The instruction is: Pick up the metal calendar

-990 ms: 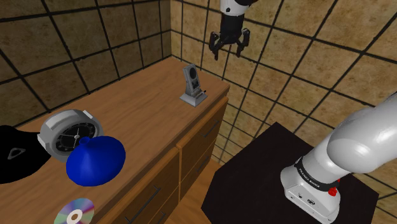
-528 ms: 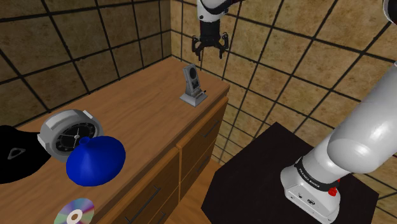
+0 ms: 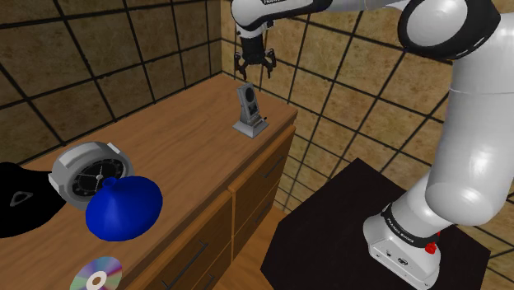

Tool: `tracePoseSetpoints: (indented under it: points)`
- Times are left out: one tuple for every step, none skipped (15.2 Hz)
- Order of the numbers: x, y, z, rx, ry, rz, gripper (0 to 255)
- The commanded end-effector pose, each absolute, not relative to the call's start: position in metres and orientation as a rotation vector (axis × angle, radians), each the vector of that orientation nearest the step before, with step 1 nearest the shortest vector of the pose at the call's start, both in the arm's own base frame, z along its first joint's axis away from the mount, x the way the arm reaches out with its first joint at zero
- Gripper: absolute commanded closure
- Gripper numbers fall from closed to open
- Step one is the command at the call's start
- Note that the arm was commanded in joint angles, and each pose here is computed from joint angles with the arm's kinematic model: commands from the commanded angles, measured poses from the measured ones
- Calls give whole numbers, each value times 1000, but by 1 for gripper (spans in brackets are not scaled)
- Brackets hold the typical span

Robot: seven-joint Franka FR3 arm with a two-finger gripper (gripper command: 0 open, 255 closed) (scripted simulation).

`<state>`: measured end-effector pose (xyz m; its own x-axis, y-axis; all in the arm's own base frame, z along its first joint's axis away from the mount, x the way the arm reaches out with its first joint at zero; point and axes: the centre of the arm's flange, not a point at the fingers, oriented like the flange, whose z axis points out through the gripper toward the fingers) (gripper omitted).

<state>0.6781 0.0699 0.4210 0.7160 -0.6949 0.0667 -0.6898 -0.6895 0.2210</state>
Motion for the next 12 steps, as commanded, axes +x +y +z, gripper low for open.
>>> tracePoseSetpoints:
  points:
    - [702,66,407,2651,-1158,-36,0]
    - [715,64,401,2631,-1184,-38,0]
    - [727,61,394,2611,-1209,-40,0]
    - [739,57,388,2591,-1235,-42,0]
    - [751,54,382,2571,-1260,-44,0]
    - [753,53,380,2566,-1265,-44,0]
    - [753,53,375,2566,-1265,-44,0]
    - [753,53,370,2566,-1265,-44,0]
    - [753,53,364,2566,-1265,-44,0]
    - [753,53,359,2566,-1265,-44,0]
    - [753,53,354,2566,-1265,-44,0]
    - [753,53,348,2566,-1265,-44,0]
